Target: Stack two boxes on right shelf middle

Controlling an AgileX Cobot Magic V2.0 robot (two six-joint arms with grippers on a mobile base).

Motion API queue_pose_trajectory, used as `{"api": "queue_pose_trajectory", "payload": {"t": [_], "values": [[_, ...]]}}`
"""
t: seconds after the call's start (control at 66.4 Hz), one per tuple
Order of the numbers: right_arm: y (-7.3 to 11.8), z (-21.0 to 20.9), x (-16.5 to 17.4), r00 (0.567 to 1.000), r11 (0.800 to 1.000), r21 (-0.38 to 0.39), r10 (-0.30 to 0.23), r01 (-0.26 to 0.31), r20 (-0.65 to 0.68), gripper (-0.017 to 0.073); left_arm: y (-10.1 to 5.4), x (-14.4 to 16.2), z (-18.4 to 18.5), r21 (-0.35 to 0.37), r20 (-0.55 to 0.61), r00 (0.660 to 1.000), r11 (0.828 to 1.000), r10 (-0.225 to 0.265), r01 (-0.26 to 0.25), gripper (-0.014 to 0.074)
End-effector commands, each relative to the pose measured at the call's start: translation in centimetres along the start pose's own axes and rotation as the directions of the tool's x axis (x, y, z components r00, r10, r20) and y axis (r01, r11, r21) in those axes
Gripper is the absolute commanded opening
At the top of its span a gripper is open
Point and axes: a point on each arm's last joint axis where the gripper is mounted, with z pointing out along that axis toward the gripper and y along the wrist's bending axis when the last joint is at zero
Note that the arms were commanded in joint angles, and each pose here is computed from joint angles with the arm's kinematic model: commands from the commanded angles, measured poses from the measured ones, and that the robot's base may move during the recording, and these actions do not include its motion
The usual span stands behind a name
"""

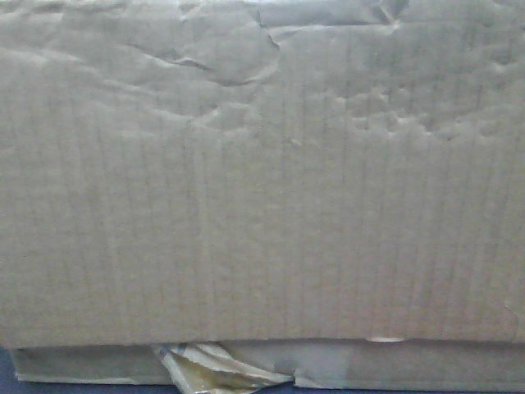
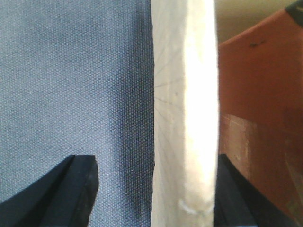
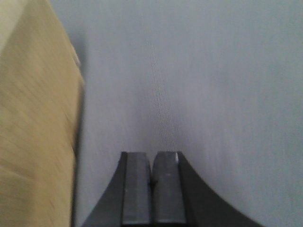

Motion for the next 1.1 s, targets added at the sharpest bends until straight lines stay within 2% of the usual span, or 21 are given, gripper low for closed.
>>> {"api": "queue_pose_trajectory", "payload": {"t": [0.0, 0.196, 0.346, 0.452, 0.602, 0.783, 0.858, 0.948, 1.084], "values": [[0.1, 1.3, -1.3, 0.995, 1.000, 0.018, 0.007, -0.005, -0.098, -0.0165, 0.0, 0.0, -0.1, 0.003, 0.005, 1.000, 1.000, -0.002, 0.002, 0.0359], [0.3, 4.8, -3.1, 0.972, 0.999, 0.040, 0.013, -0.004, -0.236, -0.0165, 0.0, 0.0, -0.1, 0.003, 0.005, 1.000, 1.000, -0.002, 0.002, 0.0359], [0.6, 6.5, -5.0, 0.929, 0.998, 0.060, 0.023, -0.001, -0.369, -0.0165, 0.0, 0.0, -0.1, 0.003, 0.005, 1.000, 1.000, -0.002, 0.002, 0.0359], [1.8, 6.3, -7.6, 0.940, 0.998, 0.060, 0.022, -0.002, -0.341, -0.0163, 0.0, 0.0, -0.1, 0.003, 0.005, 1.000, 1.000, -0.002, 0.002, 0.0359], [4.6, 5.2, -9.7, 0.948, 0.998, 0.048, -0.025, 0.042, -0.317, -0.0163, 0.0, 0.0, -0.1, 0.003, 0.005, 1.000, 1.000, -0.002, 0.002, 0.0359], [8.2, 3.2, -12.2, 0.970, 0.994, -0.056, -0.107, 0.097, -0.219, -0.0163, 0.0, 0.0, -0.1, 0.003, 0.005, 1.000, 1.000, -0.002, 0.002, 0.0359], [9.0, 2.3, -12.9, 0.975, 0.990, -0.090, -0.122, 0.107, -0.185, -0.0156, 0.0, 0.0, -0.1, 0.003, 0.005, 1.000, 1.000, -0.002, 0.002, 0.0359], [9.5, 2.4, -12.8, 0.973, 0.988, -0.101, -0.135, 0.118, -0.187, -0.0078, 0.1, 0.0, -0.1, 0.001, 0.006, 1.000, 1.000, -0.001, 0.001, 0.0359], [9.8, 3.2, -12.7, 0.968, 0.988, -0.102, -0.136, 0.117, -0.211, 0.0166, 0.1, -0.1, -0.1, 0.001, 0.006, 1.000, 1.000, -0.001, 0.001, 0.0359]]}}
